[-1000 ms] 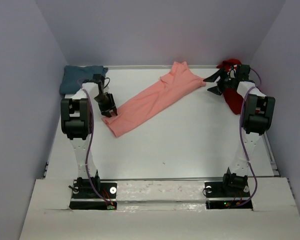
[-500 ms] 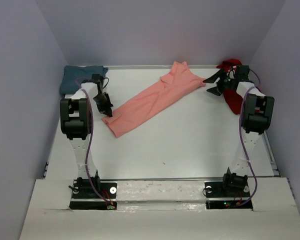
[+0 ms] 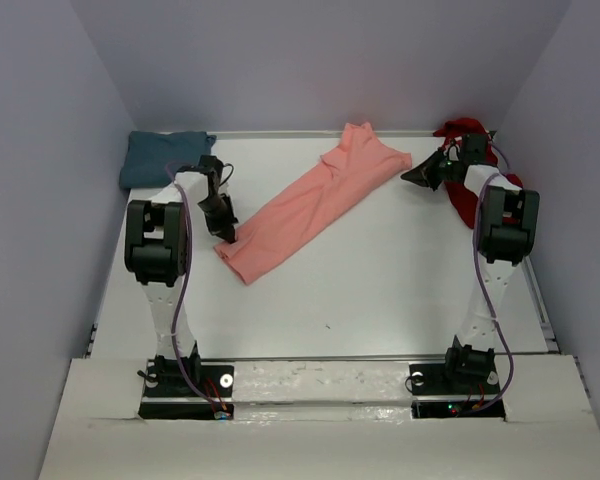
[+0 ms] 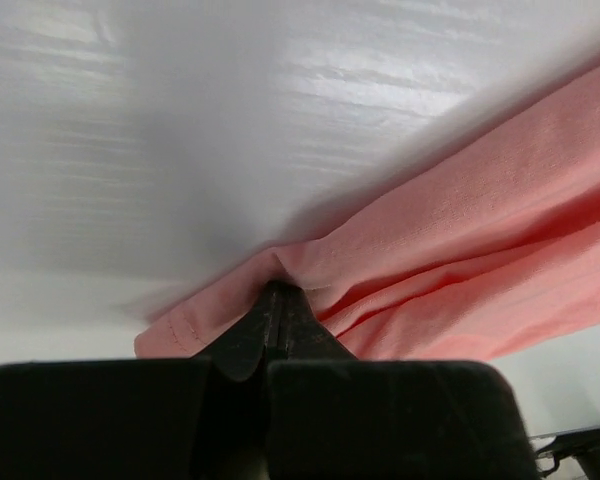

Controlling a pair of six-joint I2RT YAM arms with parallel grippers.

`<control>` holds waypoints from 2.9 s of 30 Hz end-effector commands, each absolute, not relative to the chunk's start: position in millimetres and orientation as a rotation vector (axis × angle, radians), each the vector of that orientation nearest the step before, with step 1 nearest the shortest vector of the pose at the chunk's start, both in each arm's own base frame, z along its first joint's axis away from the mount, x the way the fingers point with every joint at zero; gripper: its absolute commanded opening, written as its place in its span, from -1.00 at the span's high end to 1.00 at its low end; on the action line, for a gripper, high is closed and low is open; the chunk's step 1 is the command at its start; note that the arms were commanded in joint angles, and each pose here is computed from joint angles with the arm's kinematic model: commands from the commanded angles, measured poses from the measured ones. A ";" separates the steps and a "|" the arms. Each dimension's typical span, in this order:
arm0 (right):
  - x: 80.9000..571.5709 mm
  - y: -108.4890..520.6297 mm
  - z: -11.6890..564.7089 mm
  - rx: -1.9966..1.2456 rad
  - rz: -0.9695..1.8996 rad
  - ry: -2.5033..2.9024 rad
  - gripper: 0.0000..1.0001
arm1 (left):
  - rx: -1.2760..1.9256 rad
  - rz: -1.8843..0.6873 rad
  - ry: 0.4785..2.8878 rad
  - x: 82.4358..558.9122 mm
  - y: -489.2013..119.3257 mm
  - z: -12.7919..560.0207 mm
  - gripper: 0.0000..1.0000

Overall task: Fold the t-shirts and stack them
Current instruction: Fold the tshirt

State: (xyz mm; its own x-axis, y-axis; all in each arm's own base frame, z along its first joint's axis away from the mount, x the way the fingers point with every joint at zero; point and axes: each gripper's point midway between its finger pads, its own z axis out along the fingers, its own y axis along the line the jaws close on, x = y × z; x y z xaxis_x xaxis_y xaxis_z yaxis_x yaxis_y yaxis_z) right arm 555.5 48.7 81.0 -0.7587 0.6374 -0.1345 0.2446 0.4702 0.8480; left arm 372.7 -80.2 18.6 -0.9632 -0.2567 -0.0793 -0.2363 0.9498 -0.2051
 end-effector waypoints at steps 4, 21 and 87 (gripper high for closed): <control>568.6 61.7 92.6 0.666 1.231 2.261 1.00 | -0.335 -0.262 3.192 317.0 -100.1 -11.1 1.00; 585.4 82.9 73.3 0.670 1.201 2.284 1.00 | -0.181 -0.380 3.288 256.9 -137.1 2.9 1.00; 667.5 184.3 60.1 0.514 1.184 2.173 1.00 | 0.529 -0.564 3.461 132.2 -262.3 19.7 1.00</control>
State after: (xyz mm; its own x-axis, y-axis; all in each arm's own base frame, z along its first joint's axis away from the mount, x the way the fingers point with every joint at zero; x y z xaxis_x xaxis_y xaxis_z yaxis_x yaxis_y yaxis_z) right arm 643.0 206.5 43.5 -0.8024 0.5451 -0.2429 0.1011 0.5253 0.8449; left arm 143.5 -275.2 17.9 -0.8839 0.3369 0.3244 0.2021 0.9006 -0.3848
